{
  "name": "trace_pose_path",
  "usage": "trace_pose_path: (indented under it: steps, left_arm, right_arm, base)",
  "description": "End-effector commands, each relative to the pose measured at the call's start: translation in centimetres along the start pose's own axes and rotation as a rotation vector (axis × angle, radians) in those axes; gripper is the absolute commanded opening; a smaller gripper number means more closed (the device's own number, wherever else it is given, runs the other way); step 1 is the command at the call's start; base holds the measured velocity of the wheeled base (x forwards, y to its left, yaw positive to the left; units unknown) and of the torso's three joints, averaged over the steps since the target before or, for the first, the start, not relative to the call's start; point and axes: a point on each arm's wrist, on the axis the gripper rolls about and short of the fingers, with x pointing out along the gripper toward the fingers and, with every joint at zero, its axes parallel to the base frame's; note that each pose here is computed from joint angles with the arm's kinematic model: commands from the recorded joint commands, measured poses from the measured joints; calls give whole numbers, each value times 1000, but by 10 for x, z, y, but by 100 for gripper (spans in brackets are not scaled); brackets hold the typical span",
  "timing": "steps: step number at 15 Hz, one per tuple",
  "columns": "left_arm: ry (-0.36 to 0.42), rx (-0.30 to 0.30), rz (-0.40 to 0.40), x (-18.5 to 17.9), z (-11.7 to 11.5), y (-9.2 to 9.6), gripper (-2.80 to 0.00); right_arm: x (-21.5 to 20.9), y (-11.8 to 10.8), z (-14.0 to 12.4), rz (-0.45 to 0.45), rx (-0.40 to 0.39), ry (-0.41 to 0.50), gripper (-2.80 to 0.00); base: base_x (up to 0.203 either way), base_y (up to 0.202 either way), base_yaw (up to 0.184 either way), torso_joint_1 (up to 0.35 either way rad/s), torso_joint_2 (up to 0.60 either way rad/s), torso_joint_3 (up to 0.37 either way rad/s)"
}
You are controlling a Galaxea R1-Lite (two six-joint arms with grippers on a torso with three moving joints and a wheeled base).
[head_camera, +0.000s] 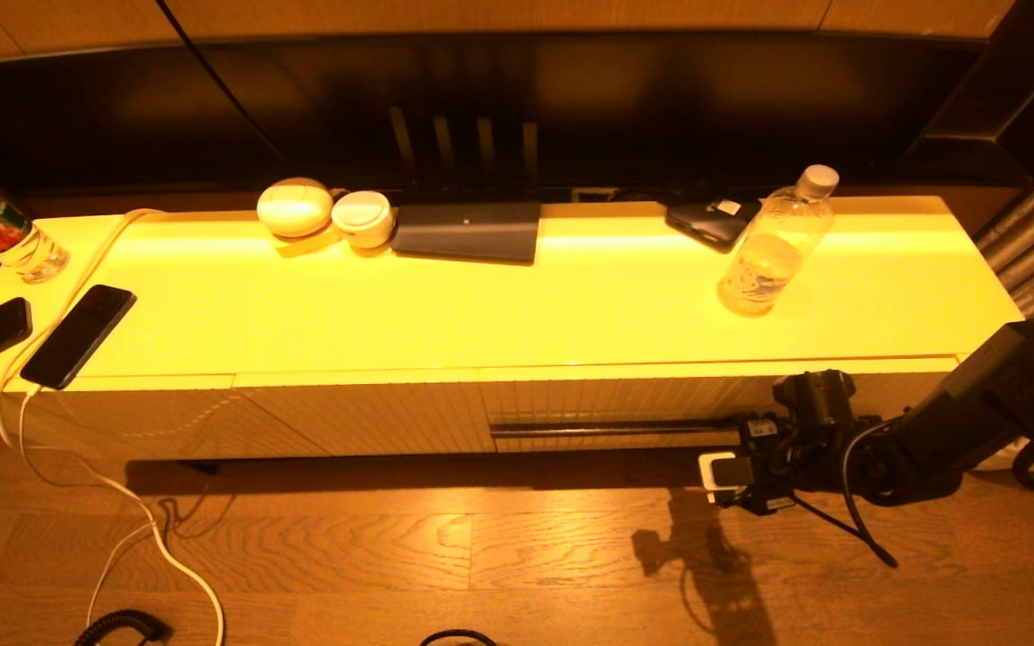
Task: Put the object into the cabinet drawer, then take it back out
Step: Open the drawer
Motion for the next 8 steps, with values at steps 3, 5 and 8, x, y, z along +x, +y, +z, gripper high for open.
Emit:
trace_pose_path:
  steps: [3,5,8]
  left_arm:
    - [2,0,0,0,-1,0,-280]
    - [1,0,0,0,0,0,-280]
    - [1,0,0,0,0,0,-280]
  right_arm:
    - [-16,12,4,82,0,-4,0]
    - [-16,16,4,97,0,-5,0]
    - [-16,31,4,153,7,-3,0]
  base:
    - [0,0,0,0,0,0]
    - [0,0,0,0,0,0]
    - [0,0,0,0,0,0]
